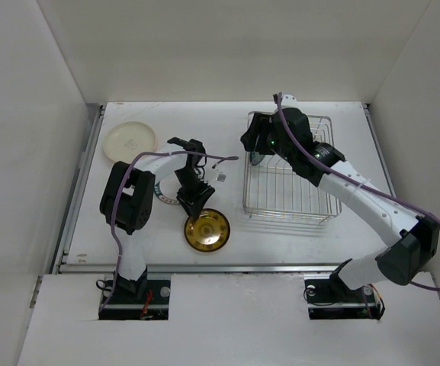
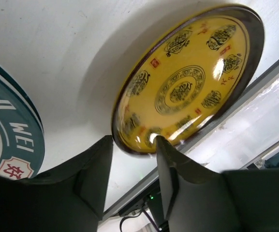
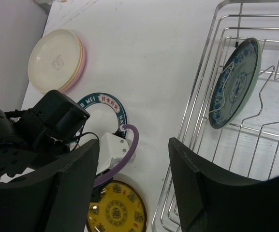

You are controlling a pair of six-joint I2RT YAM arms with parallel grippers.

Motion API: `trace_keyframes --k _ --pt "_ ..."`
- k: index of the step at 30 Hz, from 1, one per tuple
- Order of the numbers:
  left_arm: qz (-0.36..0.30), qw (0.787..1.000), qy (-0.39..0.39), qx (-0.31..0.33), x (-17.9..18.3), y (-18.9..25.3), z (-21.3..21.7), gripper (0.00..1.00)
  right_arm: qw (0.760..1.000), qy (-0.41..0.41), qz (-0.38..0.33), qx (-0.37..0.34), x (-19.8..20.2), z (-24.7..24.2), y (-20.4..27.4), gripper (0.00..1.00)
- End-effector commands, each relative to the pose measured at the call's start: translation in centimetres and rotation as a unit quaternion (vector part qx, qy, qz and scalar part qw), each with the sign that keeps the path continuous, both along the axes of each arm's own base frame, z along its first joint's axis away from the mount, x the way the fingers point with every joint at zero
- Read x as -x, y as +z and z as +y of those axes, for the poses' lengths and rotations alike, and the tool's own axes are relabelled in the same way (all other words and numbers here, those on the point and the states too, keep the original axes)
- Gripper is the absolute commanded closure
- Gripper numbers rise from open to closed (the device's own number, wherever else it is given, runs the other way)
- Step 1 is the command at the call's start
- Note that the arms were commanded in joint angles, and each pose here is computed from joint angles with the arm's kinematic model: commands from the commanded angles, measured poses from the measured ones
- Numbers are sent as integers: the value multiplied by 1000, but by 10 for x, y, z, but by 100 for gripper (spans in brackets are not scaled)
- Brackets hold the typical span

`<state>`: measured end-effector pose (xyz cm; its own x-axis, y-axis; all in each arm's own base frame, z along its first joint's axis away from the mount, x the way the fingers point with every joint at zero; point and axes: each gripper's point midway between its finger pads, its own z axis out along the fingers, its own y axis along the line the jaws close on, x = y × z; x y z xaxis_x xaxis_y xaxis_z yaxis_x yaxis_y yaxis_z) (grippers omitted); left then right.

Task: Unload the plates from the dish rack

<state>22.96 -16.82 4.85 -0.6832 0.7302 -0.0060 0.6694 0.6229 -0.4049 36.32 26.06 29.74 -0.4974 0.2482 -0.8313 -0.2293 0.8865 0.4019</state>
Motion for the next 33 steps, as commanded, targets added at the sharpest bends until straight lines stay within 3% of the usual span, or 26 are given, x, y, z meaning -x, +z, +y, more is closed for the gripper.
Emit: trace_keyframes --k 1,7,12,23,33 --pt "-12 1000 -6 7 0 13 -4 62 1000 -8 -22 -11 4 -8 20 35" --pt "-22 1000 -11 12 0 19 -6 48 1000 -12 -15 -4 3 -10 16 35" --pt "-42 999 -11 16 -4 26 -6 44 1000 -12 -12 -1 2 -9 15 35" --pt "-105 994 -2 31 -22 63 -11 44 1000 -15 -19 1 2 -11 24 35" --pt "-225 967 117 27 -70 125 7 44 998 -57 -6 30 -6 -31 19 31"
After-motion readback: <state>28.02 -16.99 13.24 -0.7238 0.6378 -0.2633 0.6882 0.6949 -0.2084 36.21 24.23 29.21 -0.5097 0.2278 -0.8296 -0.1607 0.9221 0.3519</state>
